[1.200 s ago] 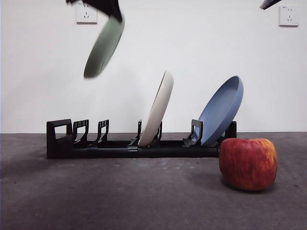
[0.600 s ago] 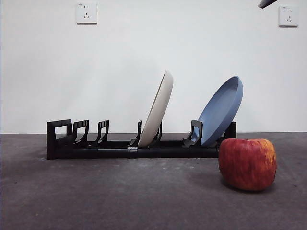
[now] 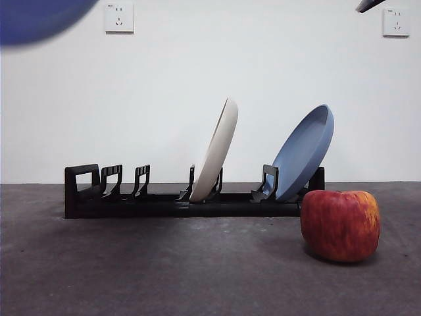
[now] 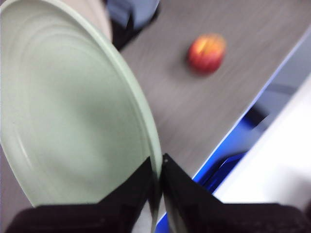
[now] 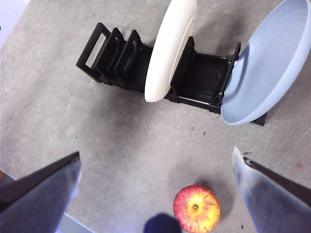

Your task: Take the green plate from the plate rack,put the plate on the table,take the apple from the table,put the apple in the plate

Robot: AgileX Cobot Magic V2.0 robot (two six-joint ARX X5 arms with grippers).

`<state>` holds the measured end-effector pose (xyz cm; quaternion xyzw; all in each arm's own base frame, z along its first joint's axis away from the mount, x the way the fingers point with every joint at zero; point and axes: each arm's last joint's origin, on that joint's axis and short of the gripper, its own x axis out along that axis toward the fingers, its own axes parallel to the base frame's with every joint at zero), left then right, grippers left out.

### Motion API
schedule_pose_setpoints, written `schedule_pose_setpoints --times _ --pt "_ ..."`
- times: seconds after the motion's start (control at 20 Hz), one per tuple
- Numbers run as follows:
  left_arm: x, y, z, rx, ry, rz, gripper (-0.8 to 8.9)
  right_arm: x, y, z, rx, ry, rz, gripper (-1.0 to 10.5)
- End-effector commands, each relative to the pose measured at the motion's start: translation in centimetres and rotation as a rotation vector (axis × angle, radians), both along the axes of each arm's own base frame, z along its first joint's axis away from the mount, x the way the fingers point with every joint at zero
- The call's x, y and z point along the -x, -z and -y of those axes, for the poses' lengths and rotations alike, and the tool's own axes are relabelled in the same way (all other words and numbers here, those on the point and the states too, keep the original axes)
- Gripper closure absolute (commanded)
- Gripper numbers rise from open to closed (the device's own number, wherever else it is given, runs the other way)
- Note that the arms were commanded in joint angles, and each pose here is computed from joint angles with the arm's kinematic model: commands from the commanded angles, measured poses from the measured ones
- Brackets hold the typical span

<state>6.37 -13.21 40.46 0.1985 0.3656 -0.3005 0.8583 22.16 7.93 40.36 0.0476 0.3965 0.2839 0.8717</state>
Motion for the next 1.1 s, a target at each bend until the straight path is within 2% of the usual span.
schedule_pose_setpoints --times 0.05,0.25,0.6,0.8,1.1 --pt "-0.6 4.5 1.8 -0.078 -0.114 0.010 8.22 -0.1 0.0 0.0 0.005 -0.004 0.008 2.3" --pt "-2.1 10.8 5.8 -0.151 -0.090 0.022 8.22 0.0 0.0 0.0 0.006 -0.004 0.003 2.3" --pt "-6.7 16.8 11.8 -0.245 0.015 0.038 8.22 0.0 0.0 0.0 0.007 -0.004 -0.002 2.3" --pt "-9.7 19.9 11.9 -0.265 0.047 -0.145 8.22 0.0 0.1 0.0 0.010 -0.005 -0.005 2.3" --pt "-11.6 22.5 11.6 -0.193 0.105 -0.402 8.22 0.0 0.1 0.0 0.016 -0.013 0.001 2.3"
